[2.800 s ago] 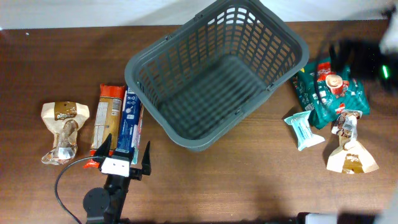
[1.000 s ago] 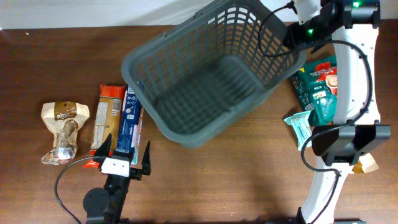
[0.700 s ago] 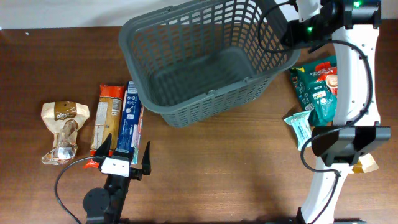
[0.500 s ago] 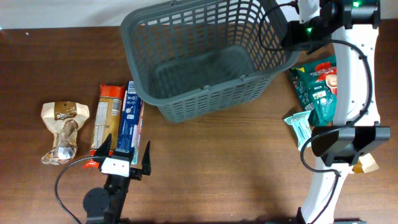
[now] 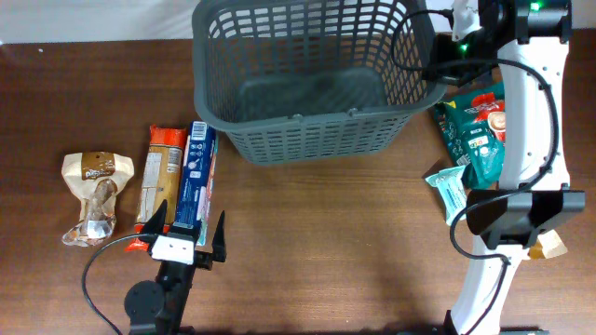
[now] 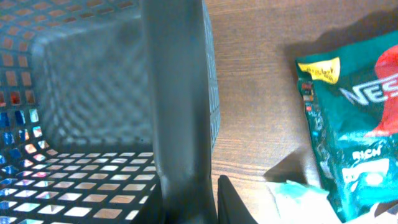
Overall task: Pack container
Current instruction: 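Push the grey basket leftward toward the table center with the right gripper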
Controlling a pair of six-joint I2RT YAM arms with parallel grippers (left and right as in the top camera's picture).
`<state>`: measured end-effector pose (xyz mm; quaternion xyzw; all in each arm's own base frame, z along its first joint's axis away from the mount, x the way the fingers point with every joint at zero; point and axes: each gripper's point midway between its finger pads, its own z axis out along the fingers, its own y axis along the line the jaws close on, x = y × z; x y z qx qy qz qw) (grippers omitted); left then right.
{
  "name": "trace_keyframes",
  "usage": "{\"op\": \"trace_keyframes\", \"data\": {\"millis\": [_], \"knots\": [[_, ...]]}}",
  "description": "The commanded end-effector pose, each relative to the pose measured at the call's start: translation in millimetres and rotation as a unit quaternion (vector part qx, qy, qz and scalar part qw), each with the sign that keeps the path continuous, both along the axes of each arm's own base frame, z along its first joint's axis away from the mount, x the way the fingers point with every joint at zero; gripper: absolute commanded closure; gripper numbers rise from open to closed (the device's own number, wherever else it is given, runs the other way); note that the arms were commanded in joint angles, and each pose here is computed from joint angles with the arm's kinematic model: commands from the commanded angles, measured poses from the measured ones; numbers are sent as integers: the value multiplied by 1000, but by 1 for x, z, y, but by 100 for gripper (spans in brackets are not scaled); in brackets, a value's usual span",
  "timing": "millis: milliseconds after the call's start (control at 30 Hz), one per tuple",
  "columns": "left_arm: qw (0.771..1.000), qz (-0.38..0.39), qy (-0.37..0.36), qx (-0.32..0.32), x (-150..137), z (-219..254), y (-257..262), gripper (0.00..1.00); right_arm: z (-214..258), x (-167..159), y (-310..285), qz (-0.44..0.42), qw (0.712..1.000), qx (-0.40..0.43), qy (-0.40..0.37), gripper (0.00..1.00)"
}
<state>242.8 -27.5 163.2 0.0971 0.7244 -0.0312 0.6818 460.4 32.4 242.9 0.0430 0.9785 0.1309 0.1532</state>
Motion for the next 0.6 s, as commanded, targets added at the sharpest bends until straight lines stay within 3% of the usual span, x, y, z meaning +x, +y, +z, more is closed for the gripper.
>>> {"op": "trace_keyframes", "data": {"millis": [0,333,367,400,433,567], "knots": [[1000,1,0,-6,0,-1,0,1,-12,-7,-24,-73,996,-47,36,96],[1000,1,0,-6,0,-1,0,1,-12,-6,-23,-58,996,-52,32,96],[1000,1,0,-6,0,-1,0,1,-11,-4,-23,-47,997,-55,24,84],[1000,1,0,-6,0,-1,0,1,-9,-1,-23,-36,998,-59,15,52],[1000,1,0,-6,0,-1,0,1,-7,2,-23,-29,998,-61,6,37],[1000,1,0,-6,0,-1,0,1,16,13,-24,-2,996,-72,-51,25]]}}
